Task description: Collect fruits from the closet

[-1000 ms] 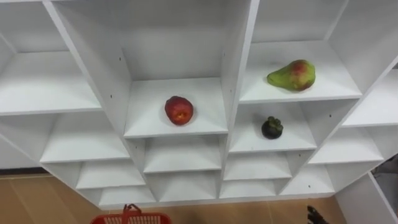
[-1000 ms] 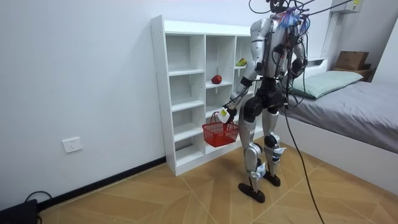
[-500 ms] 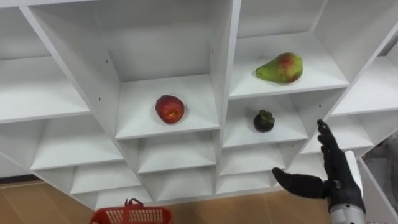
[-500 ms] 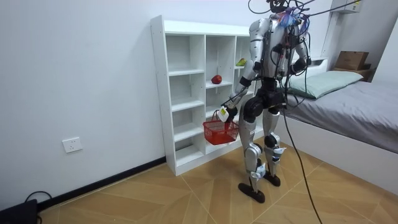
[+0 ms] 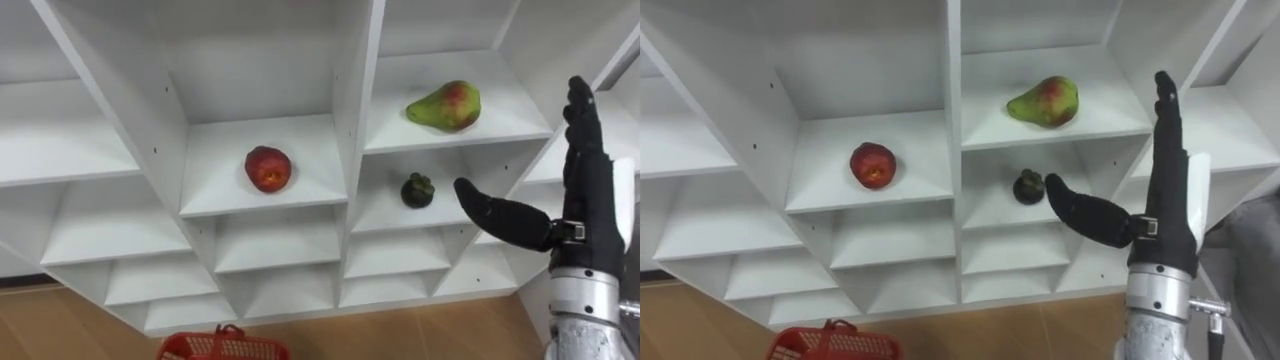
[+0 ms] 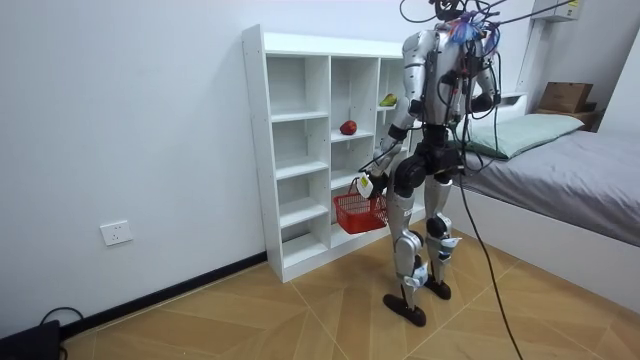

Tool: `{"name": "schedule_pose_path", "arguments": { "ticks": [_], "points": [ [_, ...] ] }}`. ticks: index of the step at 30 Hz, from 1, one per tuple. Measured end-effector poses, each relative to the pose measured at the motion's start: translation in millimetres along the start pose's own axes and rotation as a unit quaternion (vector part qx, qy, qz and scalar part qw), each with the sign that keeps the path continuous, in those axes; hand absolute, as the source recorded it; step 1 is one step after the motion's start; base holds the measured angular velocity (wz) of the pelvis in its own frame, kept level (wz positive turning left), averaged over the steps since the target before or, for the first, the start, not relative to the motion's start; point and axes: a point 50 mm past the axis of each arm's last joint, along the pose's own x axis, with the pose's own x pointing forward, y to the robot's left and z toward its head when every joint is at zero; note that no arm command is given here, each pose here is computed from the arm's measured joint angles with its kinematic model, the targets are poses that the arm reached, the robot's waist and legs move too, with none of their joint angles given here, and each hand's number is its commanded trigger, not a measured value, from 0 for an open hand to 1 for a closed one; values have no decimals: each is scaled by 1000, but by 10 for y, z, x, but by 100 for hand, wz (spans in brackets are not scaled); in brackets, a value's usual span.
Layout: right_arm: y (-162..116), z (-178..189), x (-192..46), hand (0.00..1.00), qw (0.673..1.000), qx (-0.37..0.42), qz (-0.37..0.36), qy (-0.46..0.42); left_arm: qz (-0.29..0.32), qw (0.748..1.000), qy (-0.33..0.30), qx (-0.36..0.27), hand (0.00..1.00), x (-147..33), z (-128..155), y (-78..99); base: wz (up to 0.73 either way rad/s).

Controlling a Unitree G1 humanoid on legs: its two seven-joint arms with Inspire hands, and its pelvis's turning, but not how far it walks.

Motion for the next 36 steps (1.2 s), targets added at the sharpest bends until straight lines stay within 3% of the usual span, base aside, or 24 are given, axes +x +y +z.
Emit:
{"name": "schedule_pose_path", "arguments": {
  "ticks": [14, 21, 36],
  "points": [
    [-63, 112, 116, 0, 999, -2, -21, -43, -4, 1000, 9, 2, 100, -5, -26, 32, 0],
    [-55, 207, 269, 0, 997, 8, -5, -73, -3, 1000, 15, 7, 100, -9, -21, 114, 1],
    [-67, 165, 330, 0, 996, -19, 38, -73, -1, 1000, 10, 12, 100, 21, 51, 133, 4]
  ]
}}
